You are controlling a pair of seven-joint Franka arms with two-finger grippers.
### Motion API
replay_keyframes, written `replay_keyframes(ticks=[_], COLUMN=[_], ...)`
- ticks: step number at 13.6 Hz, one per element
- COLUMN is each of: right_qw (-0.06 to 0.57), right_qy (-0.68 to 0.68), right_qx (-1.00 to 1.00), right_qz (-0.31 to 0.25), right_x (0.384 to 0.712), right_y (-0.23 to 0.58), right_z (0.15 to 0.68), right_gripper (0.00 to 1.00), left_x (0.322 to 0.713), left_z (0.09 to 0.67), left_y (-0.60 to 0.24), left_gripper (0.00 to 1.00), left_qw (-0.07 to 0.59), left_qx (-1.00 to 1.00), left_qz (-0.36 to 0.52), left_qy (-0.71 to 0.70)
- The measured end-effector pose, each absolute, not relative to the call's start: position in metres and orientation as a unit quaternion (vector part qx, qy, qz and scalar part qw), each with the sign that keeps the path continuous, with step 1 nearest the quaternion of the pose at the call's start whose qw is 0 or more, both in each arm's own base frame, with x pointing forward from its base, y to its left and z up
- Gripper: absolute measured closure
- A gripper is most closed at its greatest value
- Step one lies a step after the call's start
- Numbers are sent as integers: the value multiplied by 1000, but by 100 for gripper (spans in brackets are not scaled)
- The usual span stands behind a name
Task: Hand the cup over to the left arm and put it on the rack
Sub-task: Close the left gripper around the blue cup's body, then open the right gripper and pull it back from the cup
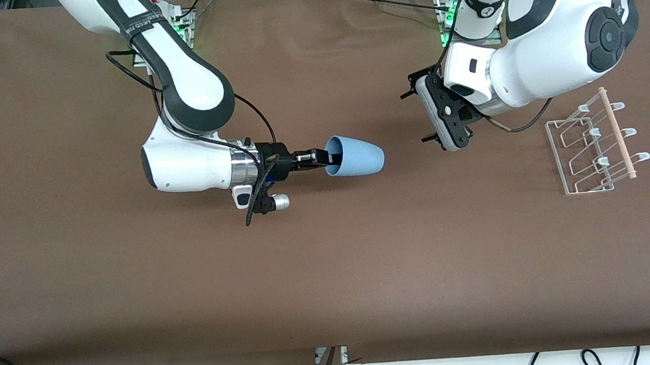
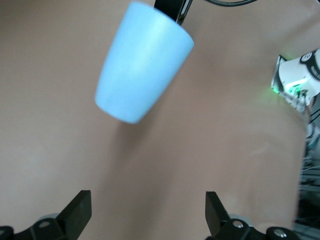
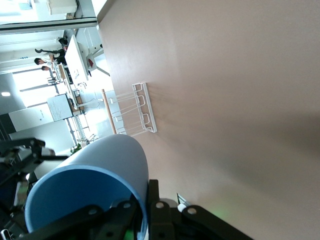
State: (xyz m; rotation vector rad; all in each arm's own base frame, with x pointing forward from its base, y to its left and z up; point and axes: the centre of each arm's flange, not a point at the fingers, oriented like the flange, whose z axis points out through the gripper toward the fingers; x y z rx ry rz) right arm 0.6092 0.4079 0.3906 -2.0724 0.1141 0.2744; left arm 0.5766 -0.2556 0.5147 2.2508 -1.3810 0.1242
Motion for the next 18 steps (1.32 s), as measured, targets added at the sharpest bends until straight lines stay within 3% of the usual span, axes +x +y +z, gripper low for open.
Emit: replay_keyframes(ticks=[6,12,13,15,18], right_qw=[521,530,530,530,530], right_qy=[54,54,53,49,49], right_qx=[-843,-838,-837,-837,-837], right_qz=[126,121,123,128,128], right_x=[603,607,606,605,605], right_y=[419,420,420,420,420], right_z=[395,405,405,405,405], right_gripper=[94,94,94,94,94], left_x=[591,587,584,584,584], left_z=[490,478,478,479,479], left_y=[-306,-329,-334,-334,-334], left_gripper=[0,1,4,24,24], left_qw=[220,218,220,219,219], left_qx=[798,790,787,784,784], left_qz=[126,133,133,134,135], left_qy=[-546,-557,-561,-565,-566])
